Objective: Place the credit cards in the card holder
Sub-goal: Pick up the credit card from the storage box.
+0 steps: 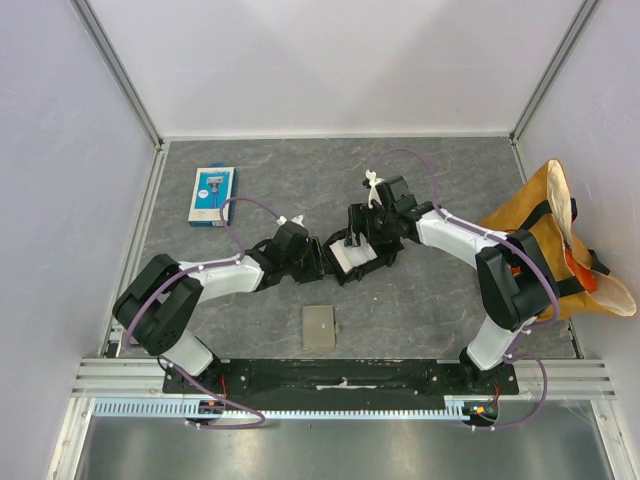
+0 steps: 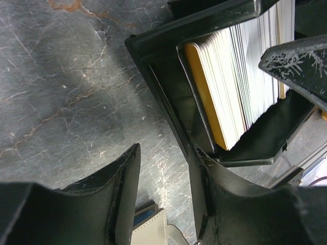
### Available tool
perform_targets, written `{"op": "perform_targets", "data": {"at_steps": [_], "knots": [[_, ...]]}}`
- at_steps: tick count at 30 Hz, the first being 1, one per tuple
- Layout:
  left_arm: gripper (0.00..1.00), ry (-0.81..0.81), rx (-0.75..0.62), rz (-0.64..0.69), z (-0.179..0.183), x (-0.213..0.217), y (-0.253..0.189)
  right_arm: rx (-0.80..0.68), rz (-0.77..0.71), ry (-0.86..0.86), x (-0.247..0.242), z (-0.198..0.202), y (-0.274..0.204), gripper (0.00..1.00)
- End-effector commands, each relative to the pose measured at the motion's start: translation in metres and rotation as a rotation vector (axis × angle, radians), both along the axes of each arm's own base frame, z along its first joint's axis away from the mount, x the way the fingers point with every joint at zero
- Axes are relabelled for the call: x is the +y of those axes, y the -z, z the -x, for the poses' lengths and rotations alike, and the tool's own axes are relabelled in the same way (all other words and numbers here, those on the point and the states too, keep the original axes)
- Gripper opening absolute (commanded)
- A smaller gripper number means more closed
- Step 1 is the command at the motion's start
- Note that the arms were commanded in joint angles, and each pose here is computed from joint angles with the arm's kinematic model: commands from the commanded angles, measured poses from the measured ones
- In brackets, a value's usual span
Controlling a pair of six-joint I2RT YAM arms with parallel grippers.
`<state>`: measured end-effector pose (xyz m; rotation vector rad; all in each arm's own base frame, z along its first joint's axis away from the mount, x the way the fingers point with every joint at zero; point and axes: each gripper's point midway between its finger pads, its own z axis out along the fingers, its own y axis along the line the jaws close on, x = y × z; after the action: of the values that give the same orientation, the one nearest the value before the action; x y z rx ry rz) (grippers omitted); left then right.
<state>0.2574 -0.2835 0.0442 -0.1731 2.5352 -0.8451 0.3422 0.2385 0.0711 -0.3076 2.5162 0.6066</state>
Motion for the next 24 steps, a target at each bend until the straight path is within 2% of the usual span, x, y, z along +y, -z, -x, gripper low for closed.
{"op": "perform_targets", "data": {"at_steps": [1, 10, 24], "knots": [[0.49, 0.016, -0.048, 0.048, -0.015, -0.013, -0.012, -0.037, -0.057, -0.029, 0.013, -0.012, -0.01, 0.93], [0.47, 0.023, -0.03, 0.06, -0.018, -0.02, -0.005, -0.01, -0.097, -0.06, 0.019, -0.004, -0.01, 0.92], [0.46, 0.019, -0.026, 0.058, -0.019, -0.018, -0.005, -0.012, -0.126, -0.053, 0.013, -0.003, -0.019, 0.82]]}}
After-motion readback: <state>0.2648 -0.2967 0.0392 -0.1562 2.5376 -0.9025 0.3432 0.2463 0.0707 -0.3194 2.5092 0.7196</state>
